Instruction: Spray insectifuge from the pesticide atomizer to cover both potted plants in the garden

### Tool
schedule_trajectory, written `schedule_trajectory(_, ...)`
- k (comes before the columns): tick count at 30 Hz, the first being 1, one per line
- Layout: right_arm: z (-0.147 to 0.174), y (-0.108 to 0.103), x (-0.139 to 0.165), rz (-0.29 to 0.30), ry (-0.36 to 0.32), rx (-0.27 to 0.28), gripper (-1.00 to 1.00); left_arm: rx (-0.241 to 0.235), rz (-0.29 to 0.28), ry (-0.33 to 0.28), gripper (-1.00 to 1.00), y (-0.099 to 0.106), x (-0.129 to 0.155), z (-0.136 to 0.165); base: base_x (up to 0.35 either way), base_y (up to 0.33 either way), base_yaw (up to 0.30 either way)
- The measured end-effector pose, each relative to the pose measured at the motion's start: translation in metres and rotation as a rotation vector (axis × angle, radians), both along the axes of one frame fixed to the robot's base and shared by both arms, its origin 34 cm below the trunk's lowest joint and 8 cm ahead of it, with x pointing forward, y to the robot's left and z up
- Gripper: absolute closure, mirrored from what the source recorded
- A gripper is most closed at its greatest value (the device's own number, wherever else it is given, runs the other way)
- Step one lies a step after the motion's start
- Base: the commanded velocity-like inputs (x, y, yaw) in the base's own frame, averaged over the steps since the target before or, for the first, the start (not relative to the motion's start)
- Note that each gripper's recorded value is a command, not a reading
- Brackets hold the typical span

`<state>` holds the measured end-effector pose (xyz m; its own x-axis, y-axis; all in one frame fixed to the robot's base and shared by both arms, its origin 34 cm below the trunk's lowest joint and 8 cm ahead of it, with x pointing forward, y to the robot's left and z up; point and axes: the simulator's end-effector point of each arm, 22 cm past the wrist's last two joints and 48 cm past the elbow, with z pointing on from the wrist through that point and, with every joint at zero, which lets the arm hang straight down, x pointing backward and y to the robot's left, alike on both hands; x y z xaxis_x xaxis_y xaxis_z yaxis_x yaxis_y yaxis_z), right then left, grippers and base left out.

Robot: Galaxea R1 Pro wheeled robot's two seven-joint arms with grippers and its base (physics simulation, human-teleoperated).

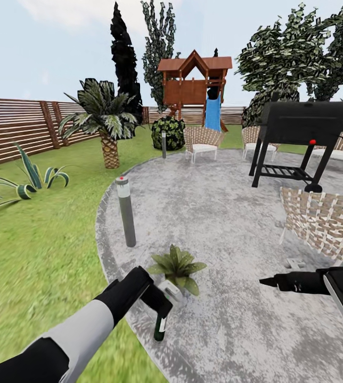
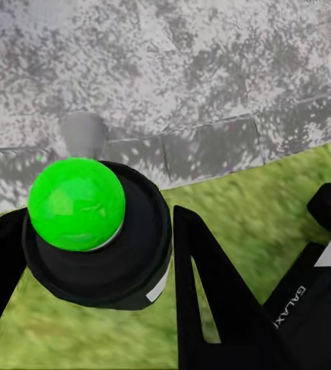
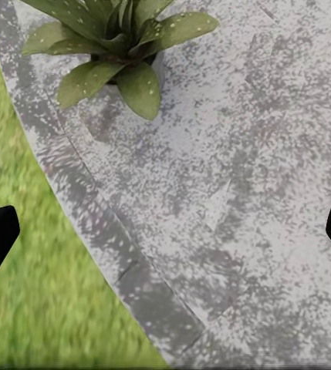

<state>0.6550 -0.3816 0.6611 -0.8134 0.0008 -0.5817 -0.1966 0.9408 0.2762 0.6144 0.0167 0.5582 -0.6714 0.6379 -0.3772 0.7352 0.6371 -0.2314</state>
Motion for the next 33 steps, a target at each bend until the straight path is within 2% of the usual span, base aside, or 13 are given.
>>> schedule_trajectory(2,0.005,-0.002,0.001,0.001,0.000,-0.007,-1.00,-0.031,-0.025,-0.045,1.00,-0.004,0.007,0.007,0.000,0.000,0.000)
schedule_trajectory(4,0.013,-0.007,0.000,0.006,-0.005,-0.009,-1.00,-0.053,-0.042,-0.051,1.00,-0.002,0.008,0.012,0.000,0.000,0.000)
schedule_trajectory(6,0.029,-0.004,-0.005,0.055,-0.010,0.043,-1.00,-0.086,-0.067,-0.049,1.00,0.002,0.008,0.018,0.000,0.000,0.000)
schedule_trajectory(9,0.070,0.004,-0.023,0.186,-0.028,0.180,-1.00,-0.146,-0.125,-0.078,1.00,0.007,0.009,0.028,0.000,0.000,0.000)
schedule_trajectory(11,0.099,0.004,-0.029,0.275,-0.082,0.188,-1.00,-0.165,-0.150,-0.103,1.00,0.011,0.011,0.033,0.000,0.000,0.000)
schedule_trajectory(12,0.115,0.009,-0.030,0.329,-0.122,0.180,-1.00,-0.177,-0.165,-0.110,1.00,0.011,0.010,0.034,0.000,0.000,0.000)
schedule_trajectory(14,0.136,0.019,-0.032,0.390,-0.164,0.173,-1.00,-0.197,-0.188,-0.118,1.00,0.008,0.005,0.035,0.000,0.000,0.000)
schedule_trajectory(16,0.168,0.034,-0.044,0.494,-0.204,0.186,-1.00,-0.235,-0.232,-0.159,1.00,0.002,0.002,0.040,0.000,0.000,0.000)
schedule_trajectory(17,0.182,0.036,-0.053,0.538,-0.211,0.190,1.00,-0.245,-0.245,-0.170,1.00,0.000,0.001,0.041,0.000,0.000,0.000)
schedule_trajectory(22,0.207,0.030,-0.060,0.578,-0.220,0.164,1.00,-0.264,-0.294,-0.196,1.00,-0.007,-0.005,0.050,0.000,0.000,0.000)
schedule_trajectory(27,0.237,0.047,-0.063,0.646,-0.278,0.111,1.00,-0.270,-0.375,-0.207,1.00,-0.031,-0.017,0.060,0.000,0.000,0.000)
schedule_trajectory(30,0.247,0.052,-0.064,0.663,-0.291,0.100,1.00,-0.260,-0.448,-0.210,1.00,-0.047,-0.030,0.064,0.000,0.000,0.000)
schedule_trajectory(33,0.247,0.055,-0.065,0.671,-0.294,0.100,1.00,-0.278,-0.496,-0.245,1.00,-0.055,-0.033,0.067,0.000,0.000,0.000)
